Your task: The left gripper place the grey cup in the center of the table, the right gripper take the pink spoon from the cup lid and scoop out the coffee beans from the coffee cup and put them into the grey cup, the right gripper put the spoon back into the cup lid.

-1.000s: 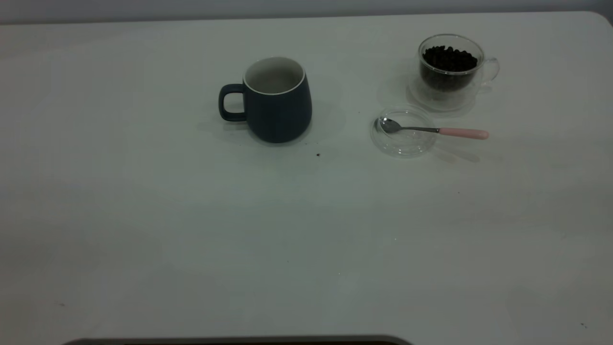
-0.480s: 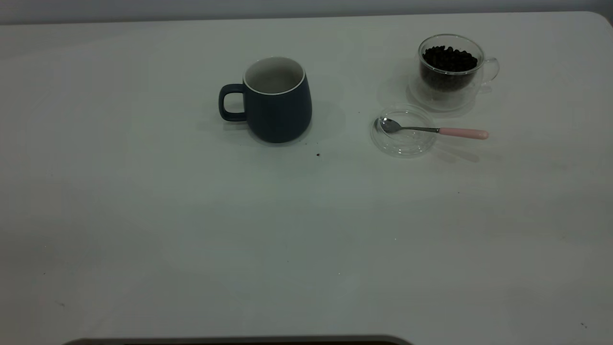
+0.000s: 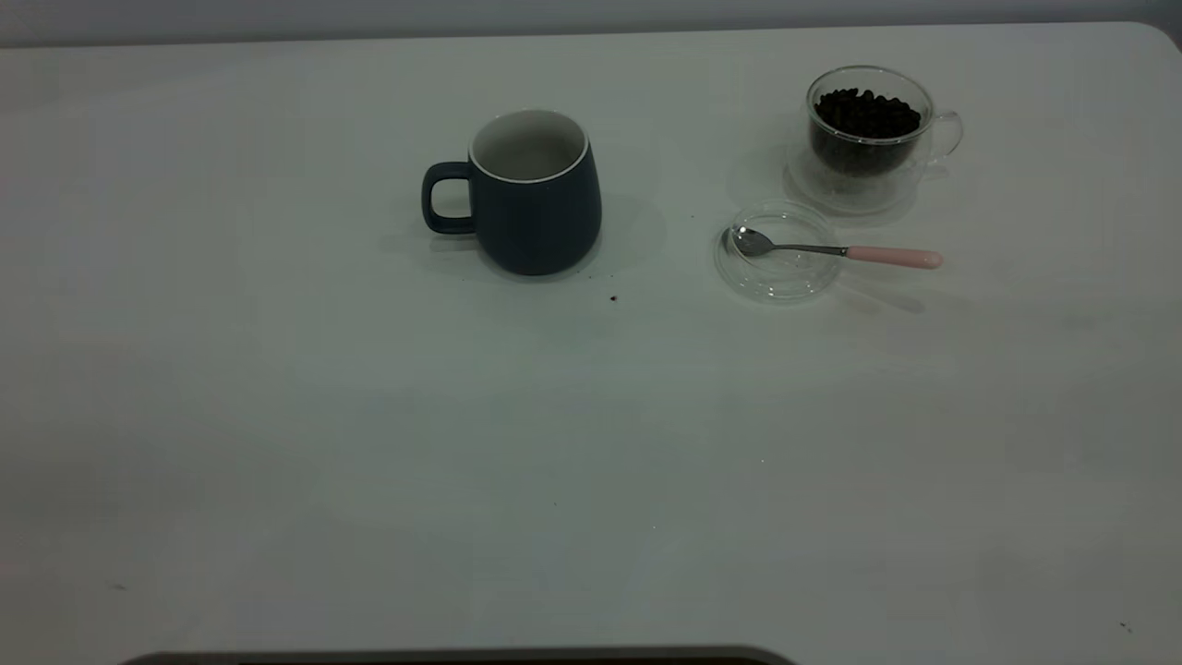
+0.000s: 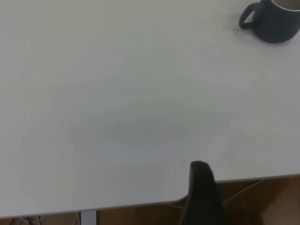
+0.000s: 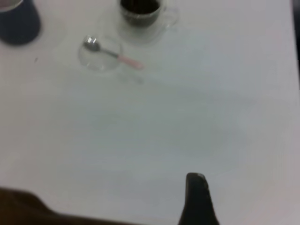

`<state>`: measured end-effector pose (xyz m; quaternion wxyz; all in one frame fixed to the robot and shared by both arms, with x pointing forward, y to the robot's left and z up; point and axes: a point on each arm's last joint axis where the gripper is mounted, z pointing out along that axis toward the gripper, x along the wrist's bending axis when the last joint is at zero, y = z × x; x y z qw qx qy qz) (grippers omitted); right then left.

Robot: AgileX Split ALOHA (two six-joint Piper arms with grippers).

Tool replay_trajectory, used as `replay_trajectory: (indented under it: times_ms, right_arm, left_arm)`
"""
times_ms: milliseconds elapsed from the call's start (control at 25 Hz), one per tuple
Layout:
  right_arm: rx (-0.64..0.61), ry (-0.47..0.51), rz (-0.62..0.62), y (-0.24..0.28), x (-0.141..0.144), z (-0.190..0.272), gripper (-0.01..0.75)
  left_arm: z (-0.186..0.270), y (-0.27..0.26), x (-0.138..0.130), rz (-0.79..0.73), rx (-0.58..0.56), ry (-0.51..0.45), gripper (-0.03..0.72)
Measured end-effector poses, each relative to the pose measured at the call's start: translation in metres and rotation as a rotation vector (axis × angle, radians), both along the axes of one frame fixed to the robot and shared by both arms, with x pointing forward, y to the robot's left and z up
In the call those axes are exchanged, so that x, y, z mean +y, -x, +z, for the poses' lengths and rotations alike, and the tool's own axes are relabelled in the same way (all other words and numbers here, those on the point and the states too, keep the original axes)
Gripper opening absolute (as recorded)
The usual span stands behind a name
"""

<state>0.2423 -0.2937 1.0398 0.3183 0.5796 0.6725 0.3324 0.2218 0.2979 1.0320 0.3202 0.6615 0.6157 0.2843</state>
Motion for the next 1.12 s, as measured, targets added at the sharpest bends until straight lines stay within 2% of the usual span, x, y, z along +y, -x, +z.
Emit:
replay_trajectory:
  times_ms: [160, 1120]
  right_arm:
    - [-0.02, 0.001, -0.034, 0.0032, -0.0002, -0.0002, 0.575]
    - [-0.02, 0.0, -0.035, 0.0032, -0.0001, -0.0002, 0.575]
  left_arm:
    - [0.0, 0.0, 0.0, -0.001, 0.0, -0.001, 0.569]
    - [0.0, 0.0, 0.0, -0.001, 0.0, -0.001, 0.569]
